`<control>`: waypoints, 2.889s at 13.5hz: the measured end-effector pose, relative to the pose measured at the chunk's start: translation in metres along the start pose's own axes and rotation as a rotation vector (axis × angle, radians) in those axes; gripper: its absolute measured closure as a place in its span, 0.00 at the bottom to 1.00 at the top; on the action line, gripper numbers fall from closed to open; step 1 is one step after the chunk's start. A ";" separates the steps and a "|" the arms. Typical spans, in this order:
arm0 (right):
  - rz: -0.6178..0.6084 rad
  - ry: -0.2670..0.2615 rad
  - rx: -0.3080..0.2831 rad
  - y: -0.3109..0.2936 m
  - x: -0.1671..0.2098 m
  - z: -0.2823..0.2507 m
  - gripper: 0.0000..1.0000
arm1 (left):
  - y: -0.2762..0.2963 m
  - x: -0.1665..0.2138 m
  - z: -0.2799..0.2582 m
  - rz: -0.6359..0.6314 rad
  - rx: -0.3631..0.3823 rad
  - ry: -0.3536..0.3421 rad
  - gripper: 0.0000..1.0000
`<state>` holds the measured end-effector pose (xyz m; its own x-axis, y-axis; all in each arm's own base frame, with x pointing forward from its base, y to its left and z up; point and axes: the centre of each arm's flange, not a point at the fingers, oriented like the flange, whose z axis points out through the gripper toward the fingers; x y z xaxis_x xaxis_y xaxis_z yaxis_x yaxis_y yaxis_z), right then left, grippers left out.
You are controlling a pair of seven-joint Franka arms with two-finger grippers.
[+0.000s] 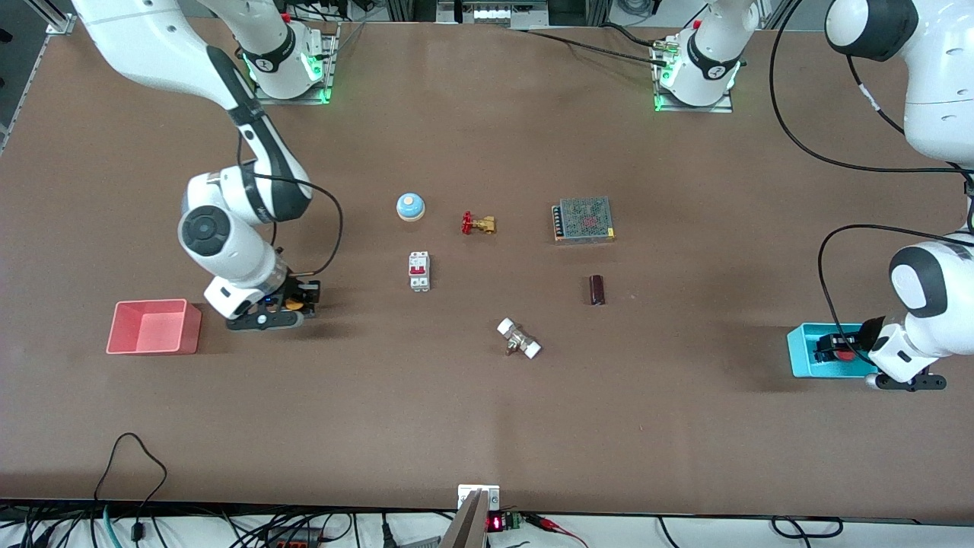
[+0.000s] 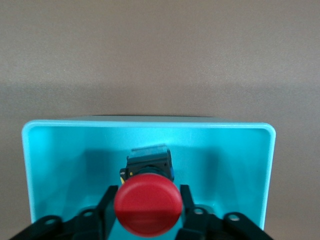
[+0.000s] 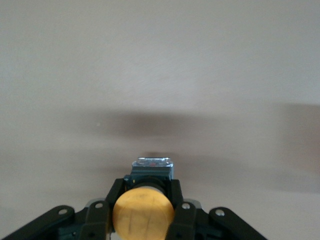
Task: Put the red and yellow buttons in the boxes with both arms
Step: 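Carry the yellow button toward the pink box while the left gripper releases the red button, then lower the yellow button into the pink box while the left gripper withdraws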
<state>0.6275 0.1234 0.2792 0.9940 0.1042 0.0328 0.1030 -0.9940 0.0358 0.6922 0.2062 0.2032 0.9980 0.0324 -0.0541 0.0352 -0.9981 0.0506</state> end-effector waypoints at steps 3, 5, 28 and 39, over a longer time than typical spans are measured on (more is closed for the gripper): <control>-0.082 0.010 -0.030 0.100 0.004 -0.095 0.59 | 0.000 0.002 -0.004 0.001 0.003 0.013 0.01; -0.138 0.036 -0.047 0.162 -0.001 -0.117 0.59 | 0.004 0.005 -0.029 0.006 0.010 0.046 0.00; -0.100 0.107 0.003 0.272 -0.010 0.050 0.59 | 0.200 -0.118 -0.357 -0.062 0.046 0.089 0.00; -0.074 0.080 0.028 0.272 -0.023 0.064 0.59 | 0.204 -0.126 -0.364 -0.057 0.047 0.046 0.00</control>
<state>0.6350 -0.1512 0.2243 0.9777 0.1784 0.1108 0.1780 -0.9839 0.0133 0.5922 0.0177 0.5835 0.9959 0.0904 -0.0100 0.0904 -0.9959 0.0013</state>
